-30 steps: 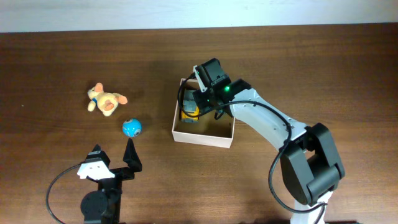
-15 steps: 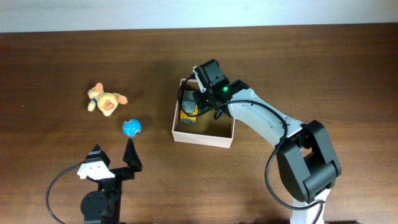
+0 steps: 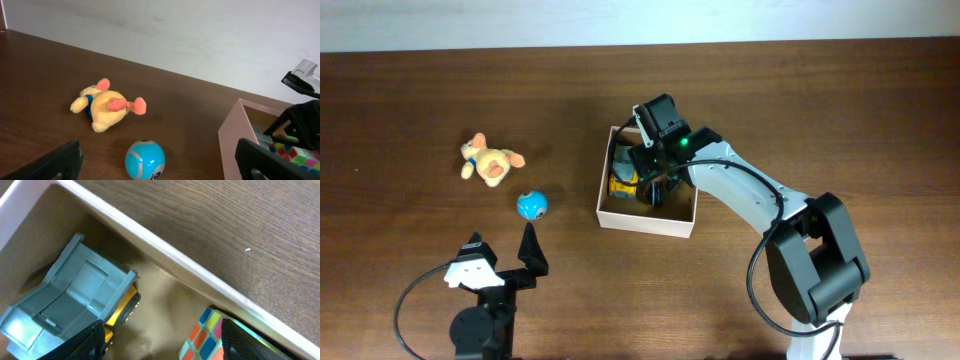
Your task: Pack container
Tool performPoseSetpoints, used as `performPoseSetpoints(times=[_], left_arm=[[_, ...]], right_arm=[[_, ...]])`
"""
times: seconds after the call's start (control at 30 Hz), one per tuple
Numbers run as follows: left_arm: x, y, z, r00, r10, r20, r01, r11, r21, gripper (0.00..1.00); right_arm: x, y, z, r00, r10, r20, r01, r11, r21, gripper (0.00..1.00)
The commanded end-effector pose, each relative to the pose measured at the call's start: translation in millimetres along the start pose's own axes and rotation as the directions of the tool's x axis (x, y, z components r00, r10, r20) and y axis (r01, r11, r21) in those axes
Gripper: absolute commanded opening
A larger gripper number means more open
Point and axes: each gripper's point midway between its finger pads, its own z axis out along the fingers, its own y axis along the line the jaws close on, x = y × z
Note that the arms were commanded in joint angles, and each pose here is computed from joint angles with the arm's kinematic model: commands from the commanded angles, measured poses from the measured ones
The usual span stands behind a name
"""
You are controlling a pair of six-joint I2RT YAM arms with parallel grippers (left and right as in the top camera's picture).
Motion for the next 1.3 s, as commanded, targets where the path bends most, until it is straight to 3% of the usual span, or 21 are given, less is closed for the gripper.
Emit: performPoseSetpoints(times=[0.0,0.4,0.6,0.77,0.97,1.27], left_arm=[[1,-1,0,1.0,0.016,0.002,-0.016,1.0,0.01,0.99],[1,-1,0,1.0,0.016,0.002,-0.016,1.0,0.01,0.99],[1,-1,0,1.0,0.016,0.002,-0.016,1.0,0.01,0.99],[1,-1,0,1.0,0.016,0.002,-0.016,1.0,0.01,0.99],[1,-1,0,1.0,0.016,0.002,-0.016,1.0,0.01,0.99],[1,-1,0,1.0,0.016,0.002,-0.016,1.0,0.01,0.99]], right_arm=[[-13,-3,-8,1.0,0.004,0.018,-0.004,1.0,0.009,0.69],[-51,-1,-77,0.999,0.008,0.033,-0.008,1.0,-0.016,0.69],[-59,-34,-110,0.994,0.098,0.051,-0.099,0.995,0.016,0.78],[-47,-86,-124,0.972,0.233,0.035,-0.235,0.969,0.07,0.83],[-15,-143,-130,0.926,0.376,-0.037,-0.367,0.918,0.151,0.99],[18,-191,-137,0.868,0.488,-0.09,-0.461,0.86,0.222,0.99]])
